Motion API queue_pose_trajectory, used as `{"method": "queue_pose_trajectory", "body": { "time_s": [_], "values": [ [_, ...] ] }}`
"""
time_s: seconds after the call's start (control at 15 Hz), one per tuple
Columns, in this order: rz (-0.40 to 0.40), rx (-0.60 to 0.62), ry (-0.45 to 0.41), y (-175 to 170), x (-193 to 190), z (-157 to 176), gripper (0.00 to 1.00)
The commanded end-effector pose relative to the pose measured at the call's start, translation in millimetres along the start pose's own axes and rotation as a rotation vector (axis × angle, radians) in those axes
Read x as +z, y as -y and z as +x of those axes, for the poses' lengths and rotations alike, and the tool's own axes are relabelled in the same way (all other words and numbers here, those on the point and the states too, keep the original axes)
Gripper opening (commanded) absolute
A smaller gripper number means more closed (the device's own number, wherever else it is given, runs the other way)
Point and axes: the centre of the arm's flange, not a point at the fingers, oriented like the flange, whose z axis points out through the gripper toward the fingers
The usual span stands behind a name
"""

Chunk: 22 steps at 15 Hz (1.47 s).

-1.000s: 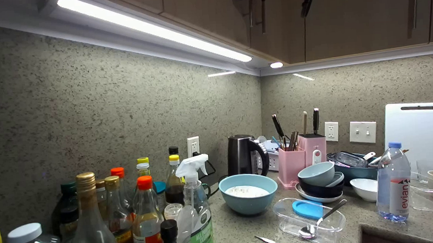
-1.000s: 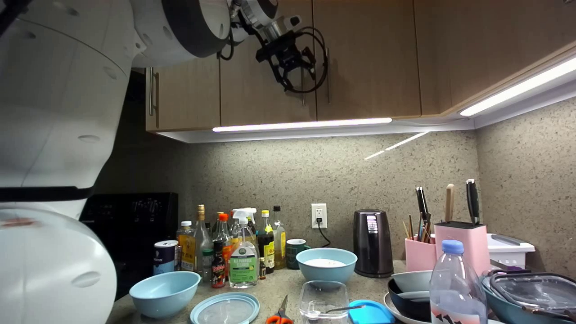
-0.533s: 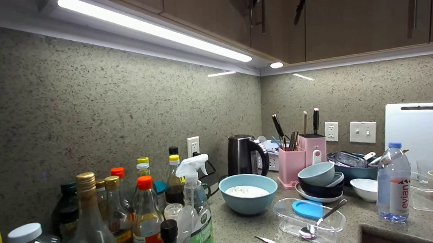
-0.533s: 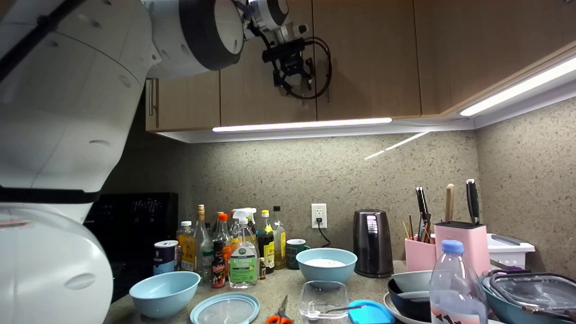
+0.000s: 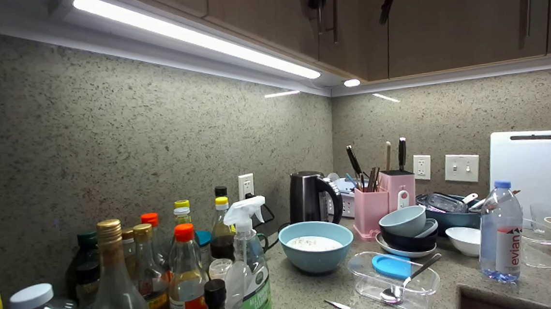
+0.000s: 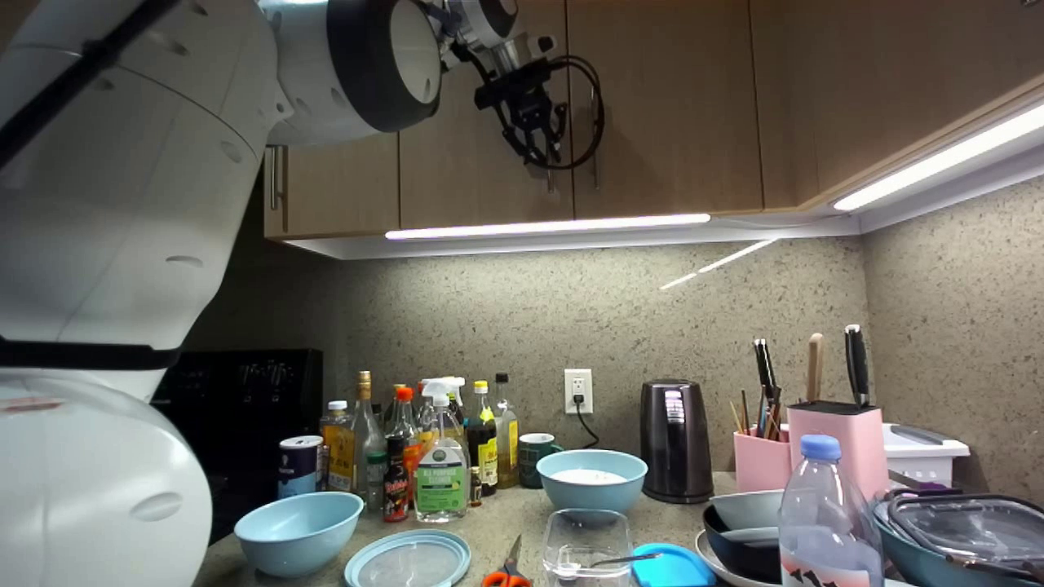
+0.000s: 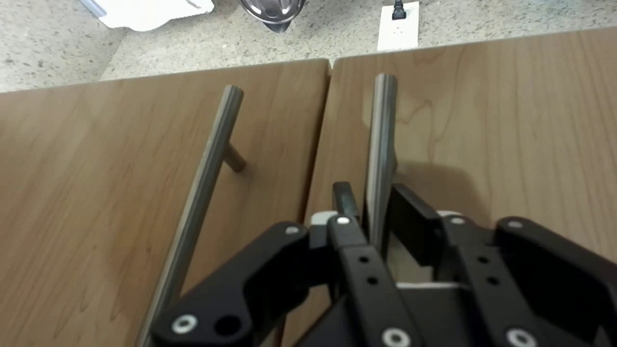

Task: Open the left door of the drawer.

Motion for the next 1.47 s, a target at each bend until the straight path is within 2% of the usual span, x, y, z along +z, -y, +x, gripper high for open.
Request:
{"method": "queue_pose_trajectory", "body": {
  "time_s": [0.0,0.13,0.47,0.93,1.2,1.4],
  "values": [
    [-0.097,0.058,-0.017,9.2,-25.1,-5.7,0.04],
    [-0.166,0.131,-0.008,18.2,-34.0,-17.0,0.07],
    [-0.307,0.301,-0.040,32.8,-56.3,-47.6,0.08],
    [-0.415,0.496,-0.073,51.9,-87.4,-81.4,0.08],
    [-0.463,0.703,-0.065,45.9,-108.4,-56.9,0.08],
    [-0.509,0.764,-0.030,49.2,-142.9,-42.3,0.08]
  ]
}}
